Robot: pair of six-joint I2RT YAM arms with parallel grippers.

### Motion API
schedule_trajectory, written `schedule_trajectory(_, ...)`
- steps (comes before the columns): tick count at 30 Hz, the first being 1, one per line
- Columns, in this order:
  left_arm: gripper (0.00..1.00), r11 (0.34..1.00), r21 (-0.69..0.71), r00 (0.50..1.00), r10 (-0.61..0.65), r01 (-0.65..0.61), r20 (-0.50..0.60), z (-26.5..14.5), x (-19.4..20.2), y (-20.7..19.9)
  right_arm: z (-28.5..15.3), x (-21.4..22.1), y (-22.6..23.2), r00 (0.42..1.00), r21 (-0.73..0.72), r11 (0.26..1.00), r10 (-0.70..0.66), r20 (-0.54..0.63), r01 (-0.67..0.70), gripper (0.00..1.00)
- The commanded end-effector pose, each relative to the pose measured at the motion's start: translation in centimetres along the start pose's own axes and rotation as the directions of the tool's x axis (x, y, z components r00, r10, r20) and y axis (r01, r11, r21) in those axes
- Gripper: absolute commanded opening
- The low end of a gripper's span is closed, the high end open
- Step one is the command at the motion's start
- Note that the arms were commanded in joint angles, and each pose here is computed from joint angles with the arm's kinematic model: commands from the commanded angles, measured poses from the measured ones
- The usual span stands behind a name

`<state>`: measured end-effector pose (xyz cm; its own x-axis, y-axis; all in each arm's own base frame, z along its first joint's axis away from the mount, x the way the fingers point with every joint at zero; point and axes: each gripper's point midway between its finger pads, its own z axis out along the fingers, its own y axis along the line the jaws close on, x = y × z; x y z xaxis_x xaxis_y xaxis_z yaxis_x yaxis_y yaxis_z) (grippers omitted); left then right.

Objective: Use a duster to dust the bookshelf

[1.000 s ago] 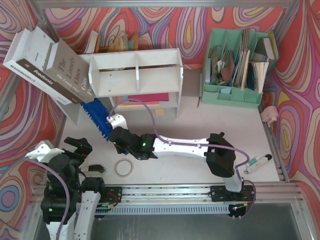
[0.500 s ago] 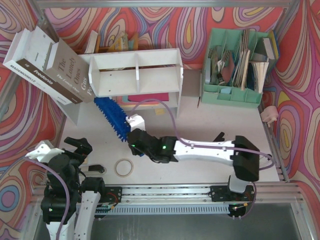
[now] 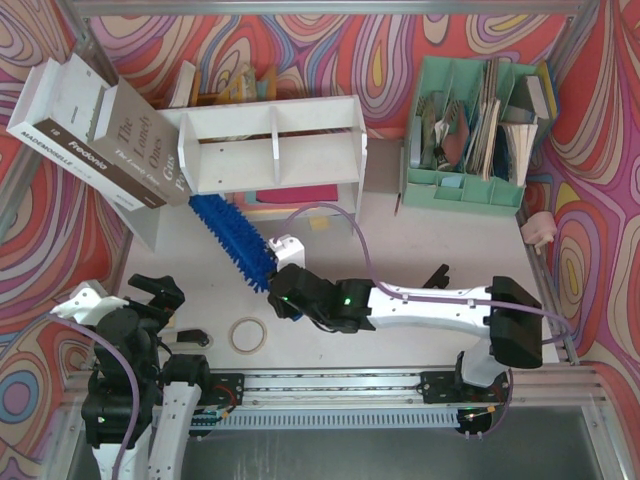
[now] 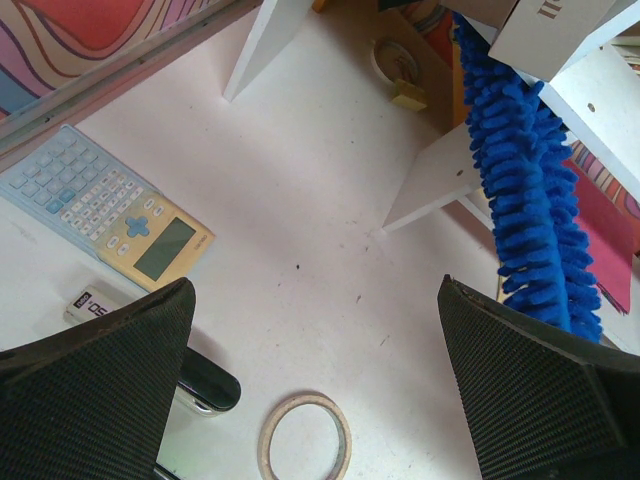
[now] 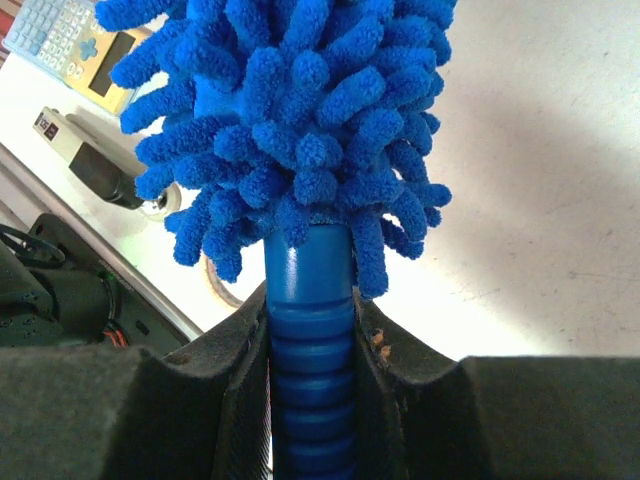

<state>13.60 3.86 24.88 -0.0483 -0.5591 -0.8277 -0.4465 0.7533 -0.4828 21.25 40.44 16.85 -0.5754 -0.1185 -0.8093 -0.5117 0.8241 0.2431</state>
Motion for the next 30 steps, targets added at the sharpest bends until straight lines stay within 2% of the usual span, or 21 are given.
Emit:
schedule_trajectory(1, 0.98, 1.000, 0.008, 1.000, -0.011, 0.011, 0.016, -0.3, -0.3, 0.0, 1.8, -1.1, -0.6, 0.992, 0.067, 0.991, 0.110, 0.056, -0.114, 0.00)
schedule_trajectory(8, 0.99, 1.000, 0.008, 1.000, -0.011, 0.011, 0.017, -0.3, -0.3, 0.0, 4.3, 1.6, 1.4, 0.995, 0.027, 0.995, 0.100, -0.023, -0.100, 0.00)
schedule_trajectory(17, 0.99, 1.000, 0.007, 1.000, -0.012, 0.012, 0.018, -0.3, -0.4, 0.0, 5.9, 5.9, 0.3, 0.989, 0.085, 0.993, 0.091, -0.120, -0.081, 0.00)
schedule_trajectory(21, 0.99, 1.000, 0.008, 1.000, -0.012, 0.011, 0.019, -0.3, -0.4, 0.0, 5.0, 4.6, 0.7, 0.992, 0.081, 0.993, 0.090, -0.087, -0.083, 0.00)
schedule_trajectory(27, 0.98, 1.000, 0.007, 1.000, -0.012, 0.012, 0.018, -0.3, -0.3, 0.0, 1.9, 0.4, 3.7, 0.999, 0.043, 0.999, 0.026, 0.038, -0.028, 0.00)
schedule_trajectory(30, 0.99, 1.000, 0.008, 1.000, -0.013, 0.012, 0.019, -0.3, -0.4, 0.0, 1.9, 0.7, 3.5, 0.999, 0.053, 0.998, 0.020, 0.036, -0.022, 0.00)
